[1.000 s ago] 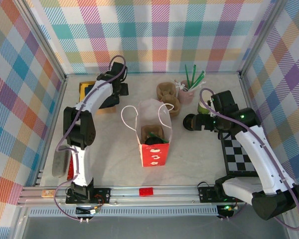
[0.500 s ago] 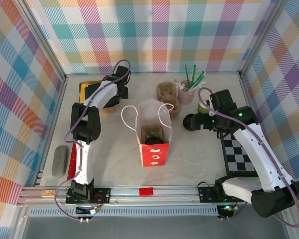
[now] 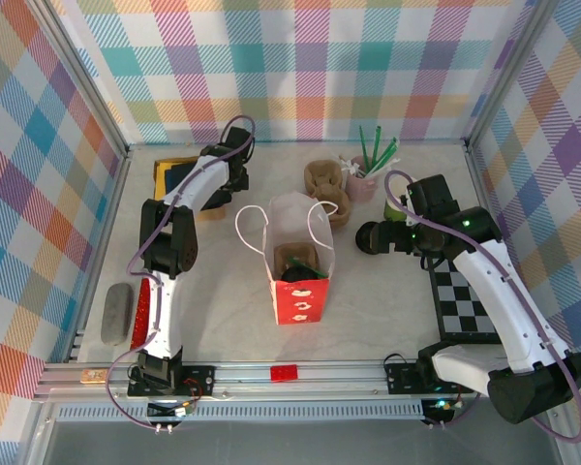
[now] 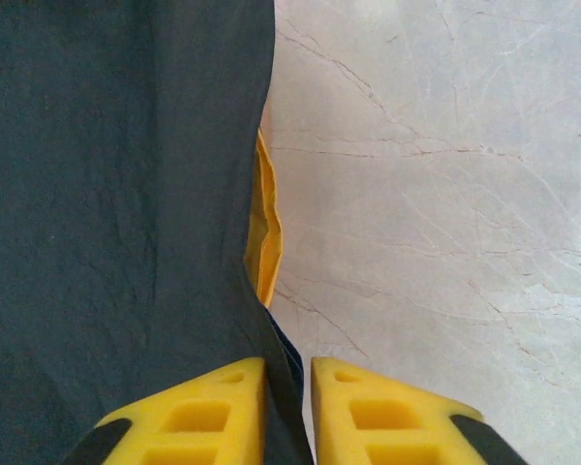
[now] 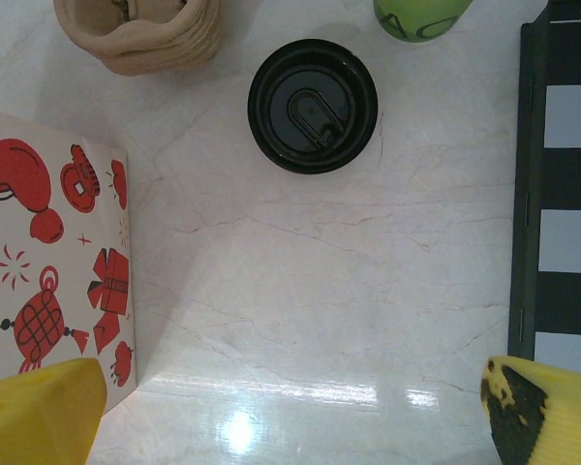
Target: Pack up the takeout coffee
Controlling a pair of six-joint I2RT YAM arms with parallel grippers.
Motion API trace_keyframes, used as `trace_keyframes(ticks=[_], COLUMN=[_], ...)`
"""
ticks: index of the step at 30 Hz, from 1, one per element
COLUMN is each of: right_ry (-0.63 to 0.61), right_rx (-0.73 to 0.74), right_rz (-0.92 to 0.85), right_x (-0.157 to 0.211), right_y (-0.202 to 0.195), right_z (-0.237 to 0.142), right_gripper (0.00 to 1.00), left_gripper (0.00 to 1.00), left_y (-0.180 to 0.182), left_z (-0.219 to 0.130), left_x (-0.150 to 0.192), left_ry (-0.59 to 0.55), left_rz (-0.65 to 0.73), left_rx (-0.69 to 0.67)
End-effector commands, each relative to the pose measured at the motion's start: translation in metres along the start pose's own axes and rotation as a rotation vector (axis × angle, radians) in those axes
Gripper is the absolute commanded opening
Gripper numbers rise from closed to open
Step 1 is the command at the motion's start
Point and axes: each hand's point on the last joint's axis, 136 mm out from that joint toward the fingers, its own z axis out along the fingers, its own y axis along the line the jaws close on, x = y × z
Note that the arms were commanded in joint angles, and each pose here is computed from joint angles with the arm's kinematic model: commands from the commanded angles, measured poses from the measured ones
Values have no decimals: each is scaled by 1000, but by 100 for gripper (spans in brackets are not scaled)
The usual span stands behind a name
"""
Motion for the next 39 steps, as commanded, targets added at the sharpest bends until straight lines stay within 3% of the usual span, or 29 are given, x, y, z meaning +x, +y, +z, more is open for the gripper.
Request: trace_keyframes(ticks=[1,9,24,39], right_ry=[-10,-10,-26,-62], right_rx=[-19,-20,-40,-56], right_rz=[-2,-4,-3,-2], right_x=[-2,-1,-2,-3], right_y=[2,2,5,6], right_z=[1,0,-7,-28], right_gripper=[99,99,99,99], left_gripper=[16,0,0,0], left_y=[14,15,24,23], left_z=[-9,-13,-52,-91], left_x=[-9,-11,-23,-3], left_ry=[-16,-15,-56,-25], left_rz=[-7,4,0,-1], left_rx=[-30,-33,-3,115])
